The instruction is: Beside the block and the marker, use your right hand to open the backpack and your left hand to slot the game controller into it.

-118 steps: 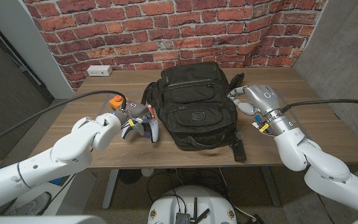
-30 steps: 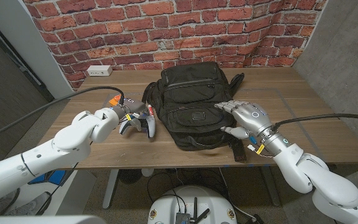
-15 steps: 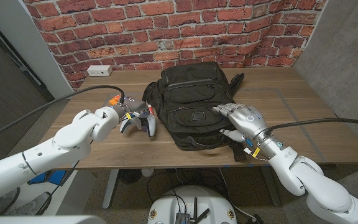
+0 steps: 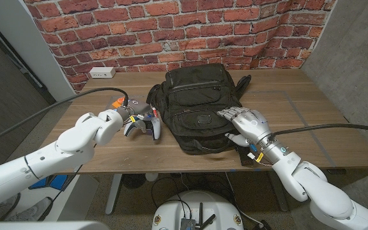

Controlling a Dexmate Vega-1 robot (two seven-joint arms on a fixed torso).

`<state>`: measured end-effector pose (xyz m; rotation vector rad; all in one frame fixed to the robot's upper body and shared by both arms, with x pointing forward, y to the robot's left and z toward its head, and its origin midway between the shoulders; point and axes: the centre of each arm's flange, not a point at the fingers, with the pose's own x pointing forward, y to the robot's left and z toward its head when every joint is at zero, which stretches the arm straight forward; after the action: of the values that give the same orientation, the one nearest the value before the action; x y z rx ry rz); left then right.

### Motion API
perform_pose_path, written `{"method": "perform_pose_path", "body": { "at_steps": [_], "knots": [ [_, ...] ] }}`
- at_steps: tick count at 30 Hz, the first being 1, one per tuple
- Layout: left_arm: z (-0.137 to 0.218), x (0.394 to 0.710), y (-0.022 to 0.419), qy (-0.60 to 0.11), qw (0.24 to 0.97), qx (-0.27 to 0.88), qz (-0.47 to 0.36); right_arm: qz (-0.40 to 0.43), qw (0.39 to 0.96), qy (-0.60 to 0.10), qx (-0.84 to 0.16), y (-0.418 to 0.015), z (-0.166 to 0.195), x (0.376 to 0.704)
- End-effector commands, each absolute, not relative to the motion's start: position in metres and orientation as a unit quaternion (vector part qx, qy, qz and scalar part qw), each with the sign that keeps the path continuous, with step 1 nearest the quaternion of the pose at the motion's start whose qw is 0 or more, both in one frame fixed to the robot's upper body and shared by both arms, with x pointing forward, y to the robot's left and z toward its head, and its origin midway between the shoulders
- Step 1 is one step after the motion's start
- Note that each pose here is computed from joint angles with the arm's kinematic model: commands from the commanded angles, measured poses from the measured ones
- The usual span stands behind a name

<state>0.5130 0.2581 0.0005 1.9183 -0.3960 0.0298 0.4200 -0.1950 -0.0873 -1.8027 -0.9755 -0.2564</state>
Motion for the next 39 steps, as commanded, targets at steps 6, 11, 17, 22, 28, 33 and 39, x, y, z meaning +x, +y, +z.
{"method": "perform_pose_path", "body": {
  "at_steps": [6, 11, 17, 22, 28, 33, 39],
  "knots": [
    [-0.002, 0.515, 0.255, -0.170, 0.560, 0.811, 0.013, -0.122, 0.507, -0.421, -0.743, -0.193, -0.085, 0.424],
    [-0.002, 0.515, 0.255, -0.170, 0.560, 0.811, 0.012, -0.127, 0.512, -0.425, -0.736, -0.193, -0.083, 0.424],
    [-0.002, 0.516, 0.254, -0.170, 0.561, 0.810, 0.012, -0.132, 0.516, -0.427, -0.731, -0.192, -0.081, 0.427],
    [-0.003, 0.517, 0.254, -0.170, 0.561, 0.810, 0.011, -0.135, 0.519, -0.432, -0.725, -0.192, -0.078, 0.427],
    [-0.005, 0.518, 0.254, -0.169, 0.564, 0.808, 0.010, -0.134, 0.525, -0.430, -0.722, -0.192, -0.076, 0.431],
    [-0.005, 0.519, 0.254, -0.168, 0.566, 0.807, 0.012, -0.138, 0.524, -0.432, -0.721, -0.191, -0.075, 0.433],
    [-0.005, 0.519, 0.254, -0.168, 0.565, 0.807, 0.011, -0.138, 0.526, -0.437, -0.717, -0.190, -0.074, 0.436]
  ]
}}
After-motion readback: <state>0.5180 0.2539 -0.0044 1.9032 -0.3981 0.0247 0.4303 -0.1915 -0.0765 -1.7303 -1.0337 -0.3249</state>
